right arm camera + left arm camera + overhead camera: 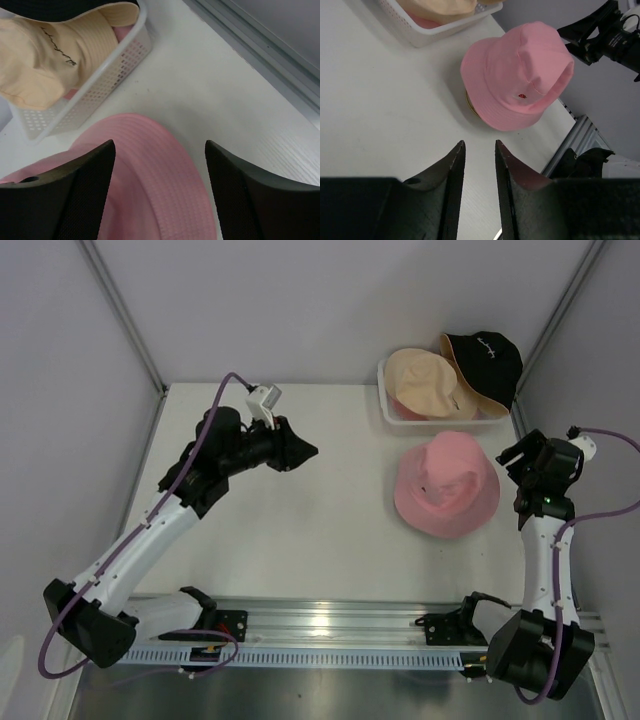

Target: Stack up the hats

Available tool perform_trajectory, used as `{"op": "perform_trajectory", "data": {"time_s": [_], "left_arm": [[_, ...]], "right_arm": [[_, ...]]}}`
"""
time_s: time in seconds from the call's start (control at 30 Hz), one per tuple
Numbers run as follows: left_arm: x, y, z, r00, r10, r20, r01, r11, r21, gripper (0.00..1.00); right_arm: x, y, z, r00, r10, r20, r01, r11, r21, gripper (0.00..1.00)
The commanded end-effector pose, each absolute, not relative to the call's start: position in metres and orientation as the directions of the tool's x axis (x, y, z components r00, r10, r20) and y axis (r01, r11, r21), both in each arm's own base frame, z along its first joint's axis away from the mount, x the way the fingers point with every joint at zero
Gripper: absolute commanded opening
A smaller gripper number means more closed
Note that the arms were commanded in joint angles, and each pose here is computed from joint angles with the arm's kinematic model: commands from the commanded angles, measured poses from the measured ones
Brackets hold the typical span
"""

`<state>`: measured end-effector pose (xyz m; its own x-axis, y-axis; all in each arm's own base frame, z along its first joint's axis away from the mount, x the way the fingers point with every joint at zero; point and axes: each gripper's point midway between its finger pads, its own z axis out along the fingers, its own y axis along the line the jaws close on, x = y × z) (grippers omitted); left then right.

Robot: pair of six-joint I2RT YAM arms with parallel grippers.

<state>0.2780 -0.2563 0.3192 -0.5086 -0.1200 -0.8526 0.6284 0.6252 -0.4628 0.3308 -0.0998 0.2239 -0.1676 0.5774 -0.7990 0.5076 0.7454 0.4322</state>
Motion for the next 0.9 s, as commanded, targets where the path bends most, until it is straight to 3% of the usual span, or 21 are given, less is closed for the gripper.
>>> {"op": "perform_trajectory", "data": {"time_s": [0.0, 0.43, 0.7, 0.87], "left_arm": [[0.269, -0.260, 0.331, -0.469, -0.125, -0.875, 0.675, 0.588, -0.446, 0.34], [0.274, -0.261, 0.335, -0.437, -0.119, -0.892, 0.687, 0.596, -0.416, 0.48], [0.282, -0.279, 0.392, -0.355, -0.210, -0.911, 0.757, 0.508, -0.411, 0.54], [0.290, -0.274, 0.422, -0.271, -0.273, -0.923, 0.759, 0.529, -0.379, 0.57]], "right_arm": [[0.325, -0.108, 0.211, -0.167, 0.575, -0.801, 0.546, 0.730, 0.411, 0.75], [0.314, -0.094, 0.162, -0.239, 0.607, -0.758, 0.534, 0.734, 0.419, 0.73], [0.318, -0.084, 0.170, -0.187, 0.632, -0.752, 0.478, 0.727, 0.492, 0.73], [0.318, -0.086, 0.154, -0.193, 0.647, -0.738, 0.502, 0.711, 0.492, 0.74]]}}
